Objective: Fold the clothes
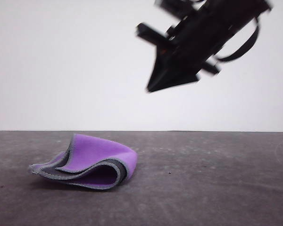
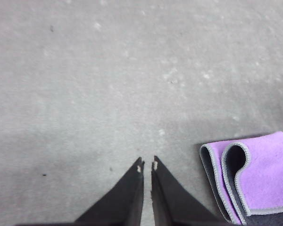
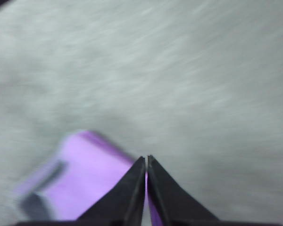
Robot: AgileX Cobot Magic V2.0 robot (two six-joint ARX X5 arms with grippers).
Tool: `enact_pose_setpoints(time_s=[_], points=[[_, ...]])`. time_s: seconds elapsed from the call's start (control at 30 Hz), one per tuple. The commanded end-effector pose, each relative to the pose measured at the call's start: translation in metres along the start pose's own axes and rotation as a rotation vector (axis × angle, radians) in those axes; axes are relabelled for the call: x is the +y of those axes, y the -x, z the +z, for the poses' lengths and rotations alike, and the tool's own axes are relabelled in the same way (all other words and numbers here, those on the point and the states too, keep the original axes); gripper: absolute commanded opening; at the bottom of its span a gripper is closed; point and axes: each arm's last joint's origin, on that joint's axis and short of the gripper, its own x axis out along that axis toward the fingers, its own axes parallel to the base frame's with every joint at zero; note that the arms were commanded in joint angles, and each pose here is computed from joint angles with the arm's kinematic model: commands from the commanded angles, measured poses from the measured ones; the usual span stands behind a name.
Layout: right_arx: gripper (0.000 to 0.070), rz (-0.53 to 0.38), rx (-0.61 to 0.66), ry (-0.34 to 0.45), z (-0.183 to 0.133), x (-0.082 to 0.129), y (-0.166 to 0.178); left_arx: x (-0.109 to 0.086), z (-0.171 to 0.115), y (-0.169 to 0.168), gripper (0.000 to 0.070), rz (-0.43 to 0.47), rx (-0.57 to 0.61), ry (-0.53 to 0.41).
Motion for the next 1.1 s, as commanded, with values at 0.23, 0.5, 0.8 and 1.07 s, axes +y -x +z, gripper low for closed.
enact_pose_setpoints(time_s=[0.23,0.5,0.8,1.07], points=[[0.0000,-0.255,-0.102,0.155,0.022,-0.015,0.071,-0.003,0.005,0.028,0.0011,0.014,-0.130,-0.036],[0.0000,-0.364,-0.220,0.184,0.018,-0.021,0.138,-0.006,-0.003,0.047,0.0010,0.014,-0.149,-0.039],[0.0000,-0.454,-0.353,0.141,-0.037,-0.026,0.183,-0.009,-0.005,0.063,0.0010,0.011,-0.213,-0.052],[0.0000,-0.455,-0.518,0.061,-0.087,-0.021,0.201,-0.013,-0.009,0.079,0.0010,0.001,-0.295,-0.087]])
